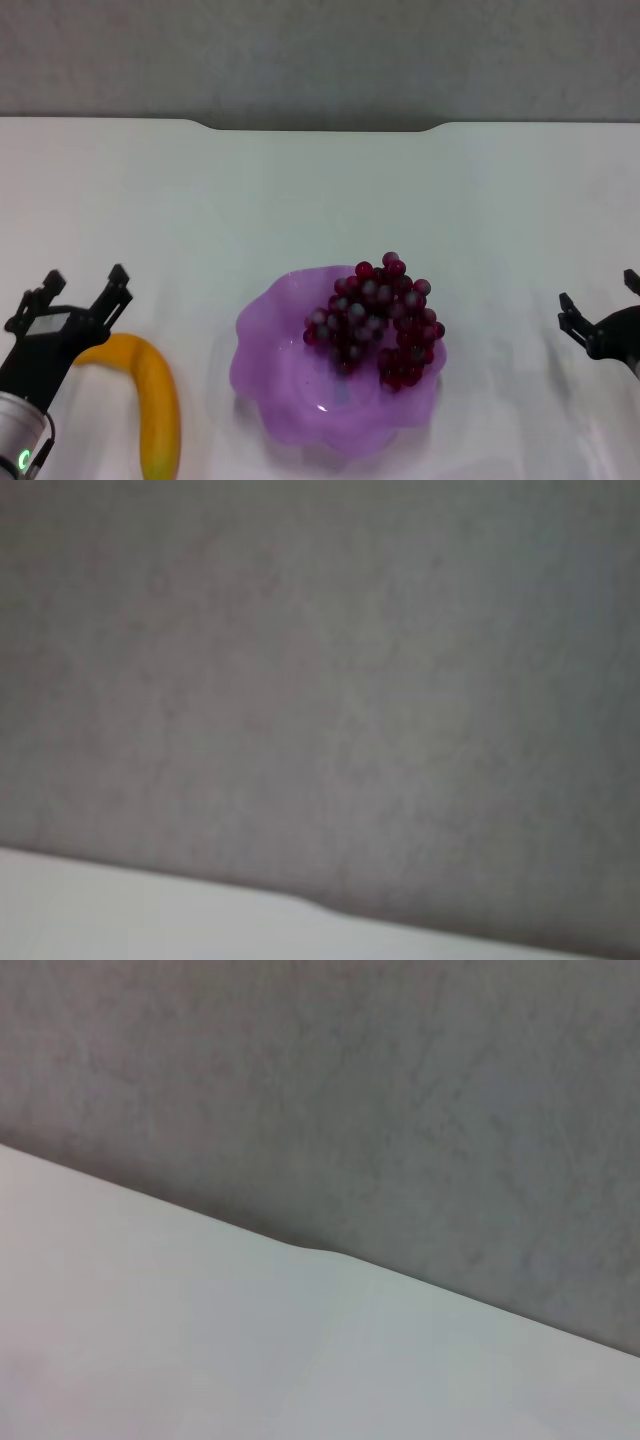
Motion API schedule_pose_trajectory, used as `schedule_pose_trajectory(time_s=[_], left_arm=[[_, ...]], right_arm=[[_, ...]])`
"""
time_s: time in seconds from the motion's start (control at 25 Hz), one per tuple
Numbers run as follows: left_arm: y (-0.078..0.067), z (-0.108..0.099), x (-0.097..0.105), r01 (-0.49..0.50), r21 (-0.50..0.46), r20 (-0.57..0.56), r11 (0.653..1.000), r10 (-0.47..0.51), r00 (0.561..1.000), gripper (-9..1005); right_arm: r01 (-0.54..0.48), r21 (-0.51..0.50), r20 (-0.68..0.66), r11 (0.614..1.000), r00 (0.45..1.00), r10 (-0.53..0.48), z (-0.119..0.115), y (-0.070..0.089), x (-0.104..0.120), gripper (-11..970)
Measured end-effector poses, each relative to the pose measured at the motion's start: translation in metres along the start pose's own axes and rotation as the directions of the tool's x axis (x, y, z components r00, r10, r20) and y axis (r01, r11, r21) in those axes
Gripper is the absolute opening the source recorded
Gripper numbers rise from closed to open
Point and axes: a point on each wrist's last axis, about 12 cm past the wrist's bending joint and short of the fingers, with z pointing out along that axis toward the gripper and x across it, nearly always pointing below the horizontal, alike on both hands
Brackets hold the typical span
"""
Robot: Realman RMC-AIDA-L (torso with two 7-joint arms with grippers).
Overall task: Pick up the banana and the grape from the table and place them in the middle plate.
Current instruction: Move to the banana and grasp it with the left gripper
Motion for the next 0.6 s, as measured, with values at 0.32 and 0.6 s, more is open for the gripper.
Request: schedule_pose_trajectory(time_s=[0.32, 0.6], left_arm=[[-0.004, 0.012, -0.046, -0.03, -0.016, -0.154, 0.999, 0.027, 0.988, 880], [-0.025, 0.023, -0.059, -0.159, 0.024, -0.453, 0.987, 0.153, 0.878, 879]], right_arm=[[0.014, -0.021, -0.005, 1.0, 1.0, -0.014, 0.001, 0.004, 0.001, 883], [0.014, -0.021, -0.008, 1.0, 1.0, -0.015, 0.001, 0.004, 0.002, 884]])
